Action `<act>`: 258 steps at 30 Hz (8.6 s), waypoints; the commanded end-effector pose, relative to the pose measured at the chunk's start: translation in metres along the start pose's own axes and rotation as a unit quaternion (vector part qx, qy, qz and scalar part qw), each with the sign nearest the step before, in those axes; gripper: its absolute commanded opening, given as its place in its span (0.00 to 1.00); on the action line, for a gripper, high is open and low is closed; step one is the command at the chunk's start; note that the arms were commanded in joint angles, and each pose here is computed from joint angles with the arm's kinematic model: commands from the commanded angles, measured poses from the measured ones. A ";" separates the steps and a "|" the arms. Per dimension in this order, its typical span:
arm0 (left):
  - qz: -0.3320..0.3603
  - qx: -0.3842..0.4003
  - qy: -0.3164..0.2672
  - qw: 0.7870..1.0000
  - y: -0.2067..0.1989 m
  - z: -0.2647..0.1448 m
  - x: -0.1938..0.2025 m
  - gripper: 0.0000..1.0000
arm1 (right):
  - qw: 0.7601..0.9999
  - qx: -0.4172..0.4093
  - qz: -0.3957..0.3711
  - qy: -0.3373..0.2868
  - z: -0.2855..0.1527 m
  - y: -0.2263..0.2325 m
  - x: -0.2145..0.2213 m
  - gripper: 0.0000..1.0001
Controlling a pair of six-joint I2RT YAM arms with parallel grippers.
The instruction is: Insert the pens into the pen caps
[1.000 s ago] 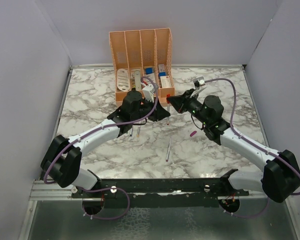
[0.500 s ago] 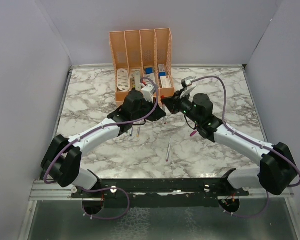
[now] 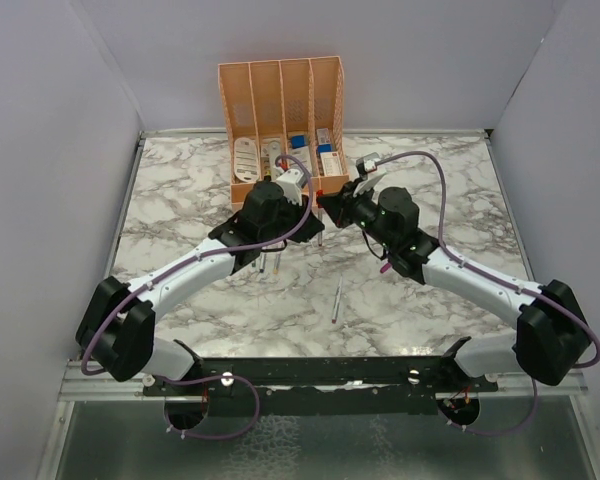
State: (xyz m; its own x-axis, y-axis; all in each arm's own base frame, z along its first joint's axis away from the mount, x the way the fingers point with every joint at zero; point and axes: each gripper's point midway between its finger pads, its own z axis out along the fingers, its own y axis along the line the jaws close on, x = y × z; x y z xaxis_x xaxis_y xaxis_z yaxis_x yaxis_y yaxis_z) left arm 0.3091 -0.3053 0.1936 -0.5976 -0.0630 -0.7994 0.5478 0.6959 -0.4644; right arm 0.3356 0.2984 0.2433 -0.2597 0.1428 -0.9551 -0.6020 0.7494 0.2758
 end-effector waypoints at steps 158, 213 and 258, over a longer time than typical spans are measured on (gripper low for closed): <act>0.098 -0.059 0.435 0.893 -0.020 0.020 0.233 0.43 | 0.833 0.497 0.194 0.145 -0.168 -0.132 0.115 0.37; 0.251 -0.415 0.556 0.675 0.181 -0.067 0.288 0.22 | 0.818 0.508 0.176 0.206 -0.161 -0.151 0.129 0.37; 0.282 -0.430 0.446 0.732 0.141 -0.052 0.181 0.00 | 0.806 0.461 0.216 0.300 -0.121 -0.153 0.178 0.35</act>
State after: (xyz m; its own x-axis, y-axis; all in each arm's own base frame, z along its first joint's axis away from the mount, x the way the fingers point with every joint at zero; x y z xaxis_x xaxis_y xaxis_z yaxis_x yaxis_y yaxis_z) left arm 0.2558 -0.2379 0.0177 -0.7809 0.5909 -0.2024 0.4952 0.7832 0.3761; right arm 0.2701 0.1149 0.0331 -0.8043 0.3658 -0.4683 0.3984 0.9167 0.0317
